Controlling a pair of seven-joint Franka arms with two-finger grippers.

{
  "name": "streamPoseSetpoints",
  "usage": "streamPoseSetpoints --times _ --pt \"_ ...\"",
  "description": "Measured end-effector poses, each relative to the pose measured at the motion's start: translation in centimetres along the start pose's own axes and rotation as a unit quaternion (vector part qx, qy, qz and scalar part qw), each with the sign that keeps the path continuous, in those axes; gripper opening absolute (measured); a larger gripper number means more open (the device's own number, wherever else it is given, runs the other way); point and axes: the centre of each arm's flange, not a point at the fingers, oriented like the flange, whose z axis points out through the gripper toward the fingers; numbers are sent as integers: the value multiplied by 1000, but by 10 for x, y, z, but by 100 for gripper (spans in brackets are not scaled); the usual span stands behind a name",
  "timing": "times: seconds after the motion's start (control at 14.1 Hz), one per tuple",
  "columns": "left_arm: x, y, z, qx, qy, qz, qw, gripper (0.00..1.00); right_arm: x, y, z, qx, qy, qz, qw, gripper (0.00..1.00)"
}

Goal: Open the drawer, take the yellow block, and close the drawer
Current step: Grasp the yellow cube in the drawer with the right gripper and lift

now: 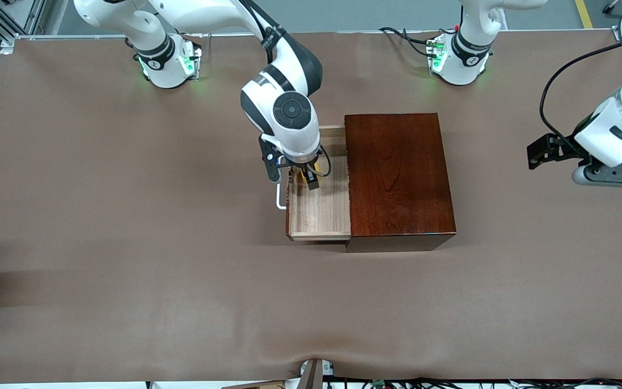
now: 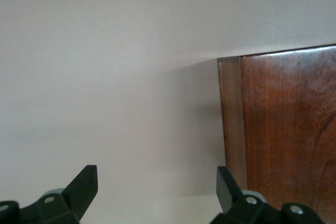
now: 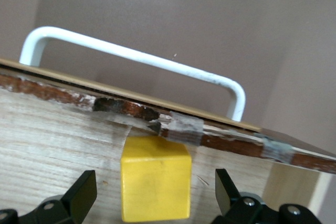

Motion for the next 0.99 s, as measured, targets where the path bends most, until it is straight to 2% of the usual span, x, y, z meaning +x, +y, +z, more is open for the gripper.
streamPoseSetpoints --times 0.07,0.28,0.35,0.5,0.71,0.99 --pt "-4 -6 -4 0 0 0 1000 100 -1 -1 3 3 -1 -1 1000 96" --pt "-12 -18 -15 -1 3 -5 1000 100 -9 0 4 13 -5 -6 1000 62" --pt "-16 -21 -17 -1 -5 -8 1000 100 -9 -1 3 15 -6 -7 1000 56" --pt "-24 -29 -18 -2 -22 -15 1000 100 -10 -2 -2 19 -9 -7 1000 56" --pt "-26 -33 -18 -2 -27 -19 999 100 -13 -10 -23 36 -16 -6 999 56" --pt "-26 -30 -17 -2 -27 -17 999 100 -10 -15 -69 30 -14 -4 999 56"
